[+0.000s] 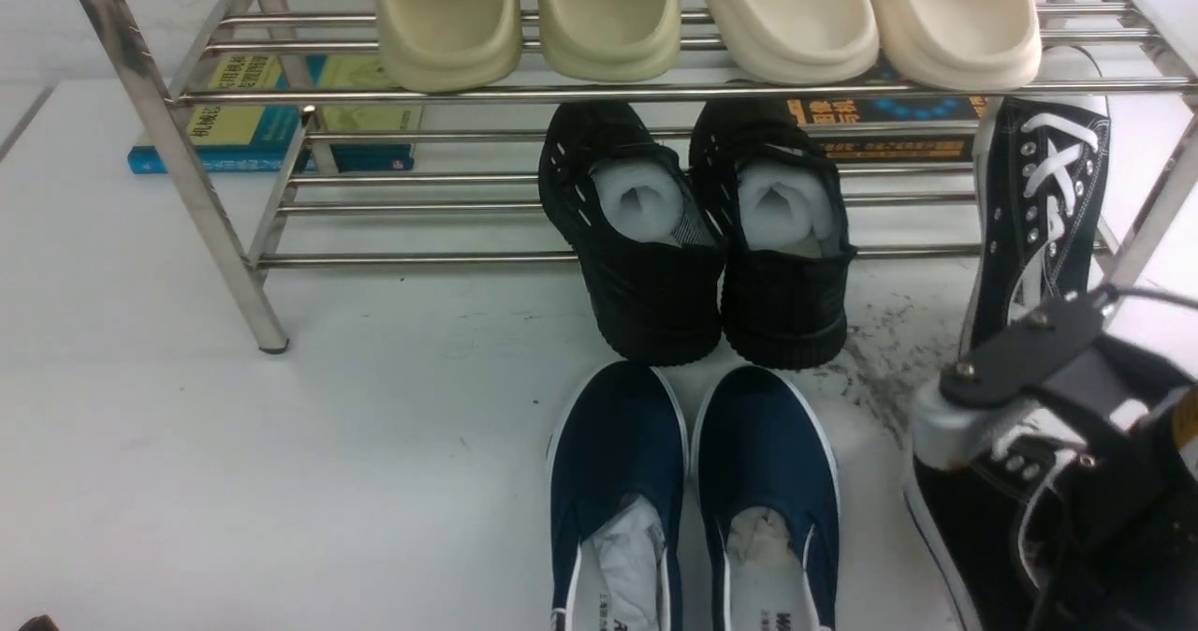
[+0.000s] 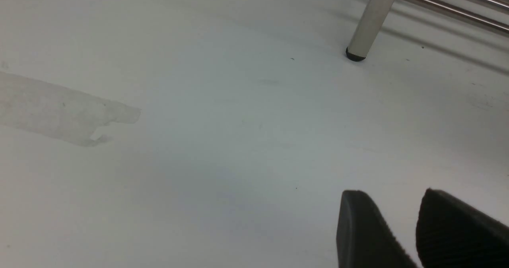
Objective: Take the shoes off the shelf with your hand on the white table.
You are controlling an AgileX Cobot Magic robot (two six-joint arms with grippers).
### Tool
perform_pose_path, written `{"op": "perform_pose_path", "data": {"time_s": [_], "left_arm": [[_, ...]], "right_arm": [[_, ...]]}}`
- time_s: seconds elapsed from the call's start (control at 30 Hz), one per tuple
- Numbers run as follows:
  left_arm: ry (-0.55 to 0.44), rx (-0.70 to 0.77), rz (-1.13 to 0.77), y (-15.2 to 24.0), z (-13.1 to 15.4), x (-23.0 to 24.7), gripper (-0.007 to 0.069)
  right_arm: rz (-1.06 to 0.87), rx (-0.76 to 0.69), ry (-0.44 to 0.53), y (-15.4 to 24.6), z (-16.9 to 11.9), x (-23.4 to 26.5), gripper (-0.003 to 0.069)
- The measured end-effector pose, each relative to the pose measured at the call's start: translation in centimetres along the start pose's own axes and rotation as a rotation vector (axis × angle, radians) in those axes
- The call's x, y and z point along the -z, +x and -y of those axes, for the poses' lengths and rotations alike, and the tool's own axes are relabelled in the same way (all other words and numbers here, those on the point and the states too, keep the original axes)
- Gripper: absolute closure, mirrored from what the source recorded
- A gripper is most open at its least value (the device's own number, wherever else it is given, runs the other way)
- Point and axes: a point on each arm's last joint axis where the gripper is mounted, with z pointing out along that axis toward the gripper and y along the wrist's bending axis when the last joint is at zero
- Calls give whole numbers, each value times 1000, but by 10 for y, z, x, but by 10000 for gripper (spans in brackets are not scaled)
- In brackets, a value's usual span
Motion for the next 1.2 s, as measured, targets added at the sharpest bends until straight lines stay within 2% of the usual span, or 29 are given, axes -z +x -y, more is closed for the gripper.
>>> {"op": "perform_pose_path", "data": {"time_s": [0.13,0.53,0.87,1.2], "left_arm": [[0,0,0,0,0,0,386],[0,0,0,0,0,0,386],[0,0,-1,0,0,0,386],[0,0,-1,0,0,0,386]], "right_arm": [[-31,-10,5,5,2,-7,639],[50,41,-2,-6,1,-12,639],[-18,100,-3,-26,-2,-45,636],[-70,65,-36,-35,-5,-66,625]]}}
